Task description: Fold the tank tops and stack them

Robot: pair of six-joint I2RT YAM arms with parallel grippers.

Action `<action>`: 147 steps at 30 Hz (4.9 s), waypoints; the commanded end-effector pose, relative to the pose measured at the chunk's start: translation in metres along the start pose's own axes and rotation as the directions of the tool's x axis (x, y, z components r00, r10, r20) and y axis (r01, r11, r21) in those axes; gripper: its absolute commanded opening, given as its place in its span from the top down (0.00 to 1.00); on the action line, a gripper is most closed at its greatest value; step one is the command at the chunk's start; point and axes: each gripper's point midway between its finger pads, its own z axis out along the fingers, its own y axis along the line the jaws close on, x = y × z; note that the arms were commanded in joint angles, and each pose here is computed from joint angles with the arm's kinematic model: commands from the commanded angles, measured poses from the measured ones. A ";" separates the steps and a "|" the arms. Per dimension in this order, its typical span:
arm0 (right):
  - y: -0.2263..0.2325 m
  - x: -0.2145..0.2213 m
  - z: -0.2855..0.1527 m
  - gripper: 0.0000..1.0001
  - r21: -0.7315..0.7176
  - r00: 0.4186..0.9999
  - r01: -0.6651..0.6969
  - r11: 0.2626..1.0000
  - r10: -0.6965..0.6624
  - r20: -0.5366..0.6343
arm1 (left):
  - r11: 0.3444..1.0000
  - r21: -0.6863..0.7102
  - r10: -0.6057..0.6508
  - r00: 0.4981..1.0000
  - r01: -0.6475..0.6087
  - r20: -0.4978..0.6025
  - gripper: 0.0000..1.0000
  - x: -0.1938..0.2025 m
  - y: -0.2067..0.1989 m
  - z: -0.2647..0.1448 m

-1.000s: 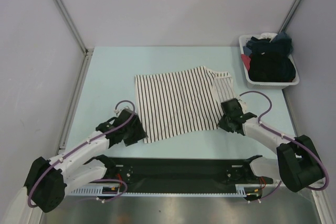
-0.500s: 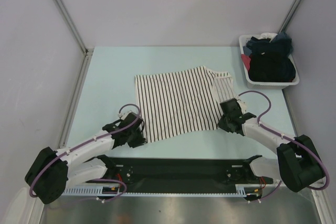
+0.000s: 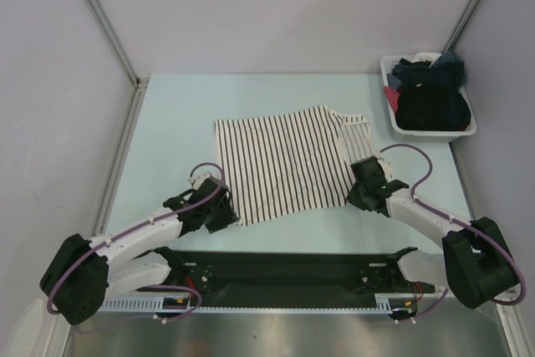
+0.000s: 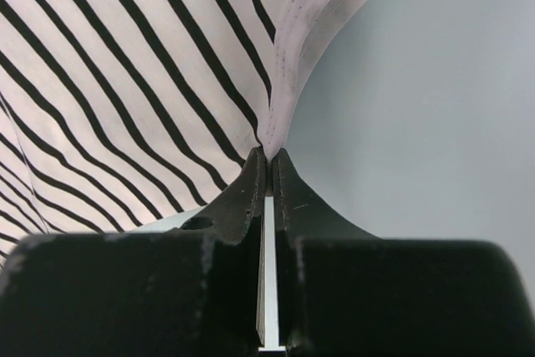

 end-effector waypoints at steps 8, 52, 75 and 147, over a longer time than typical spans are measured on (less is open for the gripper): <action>0.009 -0.010 -0.003 1.00 -0.026 0.999 0.014 1.000 -0.013 0.035 | 0.999 0.038 -0.010 0.997 0.007 0.080 1.00 -0.011 0.001 -0.017; 0.007 -0.022 -0.013 1.00 0.021 0.996 0.077 0.997 -0.078 0.049 | 0.992 0.070 0.099 0.994 -0.102 0.054 1.00 0.000 0.000 -0.002; 0.066 -0.088 -0.007 1.00 -0.012 0.976 0.206 0.978 -0.205 0.071 | 0.990 0.015 0.140 0.981 -0.143 0.131 1.00 -0.078 -0.031 -0.036; 0.149 -0.226 0.049 0.55 -0.182 0.960 0.248 0.952 -0.217 0.174 | 0.974 -0.228 0.098 0.935 -0.019 0.342 0.00 -0.239 -0.018 -0.010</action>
